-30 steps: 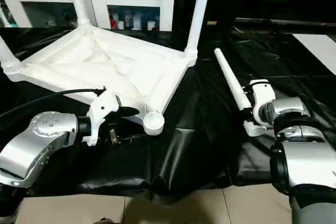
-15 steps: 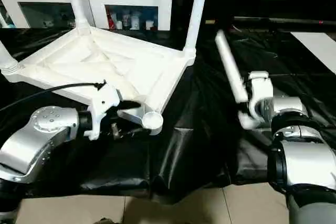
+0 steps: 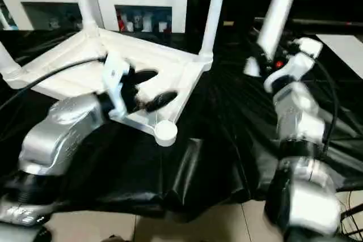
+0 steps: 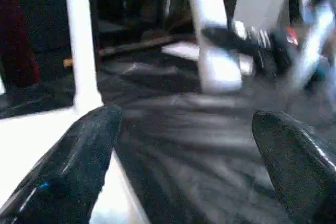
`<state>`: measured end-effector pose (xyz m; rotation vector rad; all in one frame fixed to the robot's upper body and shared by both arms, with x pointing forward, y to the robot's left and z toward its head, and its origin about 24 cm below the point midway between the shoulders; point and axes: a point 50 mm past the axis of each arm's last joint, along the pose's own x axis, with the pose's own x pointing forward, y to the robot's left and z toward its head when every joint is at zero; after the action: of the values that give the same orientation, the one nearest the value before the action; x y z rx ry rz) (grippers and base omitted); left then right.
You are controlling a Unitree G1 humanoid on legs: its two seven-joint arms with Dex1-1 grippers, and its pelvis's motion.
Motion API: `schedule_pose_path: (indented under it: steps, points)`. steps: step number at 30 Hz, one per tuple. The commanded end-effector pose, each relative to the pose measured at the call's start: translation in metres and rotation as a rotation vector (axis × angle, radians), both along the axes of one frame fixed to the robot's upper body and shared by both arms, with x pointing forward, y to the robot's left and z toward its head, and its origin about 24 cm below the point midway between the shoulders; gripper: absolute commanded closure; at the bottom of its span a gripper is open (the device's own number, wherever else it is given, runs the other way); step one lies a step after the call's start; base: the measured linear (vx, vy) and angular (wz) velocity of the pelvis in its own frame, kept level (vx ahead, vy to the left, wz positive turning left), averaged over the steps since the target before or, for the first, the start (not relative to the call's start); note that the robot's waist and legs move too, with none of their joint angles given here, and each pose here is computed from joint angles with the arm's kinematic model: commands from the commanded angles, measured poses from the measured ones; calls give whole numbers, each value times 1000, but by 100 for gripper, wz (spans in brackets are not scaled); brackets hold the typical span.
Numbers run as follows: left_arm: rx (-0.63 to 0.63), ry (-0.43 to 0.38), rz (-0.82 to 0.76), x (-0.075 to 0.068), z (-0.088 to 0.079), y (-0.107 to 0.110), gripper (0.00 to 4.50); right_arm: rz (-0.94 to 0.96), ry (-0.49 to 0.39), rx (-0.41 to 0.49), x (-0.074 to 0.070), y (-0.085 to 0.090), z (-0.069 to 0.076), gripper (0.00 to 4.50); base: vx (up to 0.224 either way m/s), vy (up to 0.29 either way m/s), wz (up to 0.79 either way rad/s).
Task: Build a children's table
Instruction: Pick table leg
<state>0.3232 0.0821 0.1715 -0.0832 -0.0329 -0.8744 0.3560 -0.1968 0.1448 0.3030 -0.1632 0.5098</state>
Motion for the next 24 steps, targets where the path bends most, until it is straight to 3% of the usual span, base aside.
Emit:
schedule_pose_path:
  steps: [1,6,12,24]
  points:
    - [-28,21,34,4,2,4,0,103,-42,-10,-4,14,11,260,0,0,0]
    - [-156,63,-13,9,20,-8,0,272,-23,-30,-15,45,4,260,0,0,0]
    - [-224,114,-12,14,27,-11,0,424,4,-68,-32,67,-3,260,0,0,0]
    - [-312,164,17,20,32,-6,0,461,15,-121,-39,78,-7,260,0,0,0]
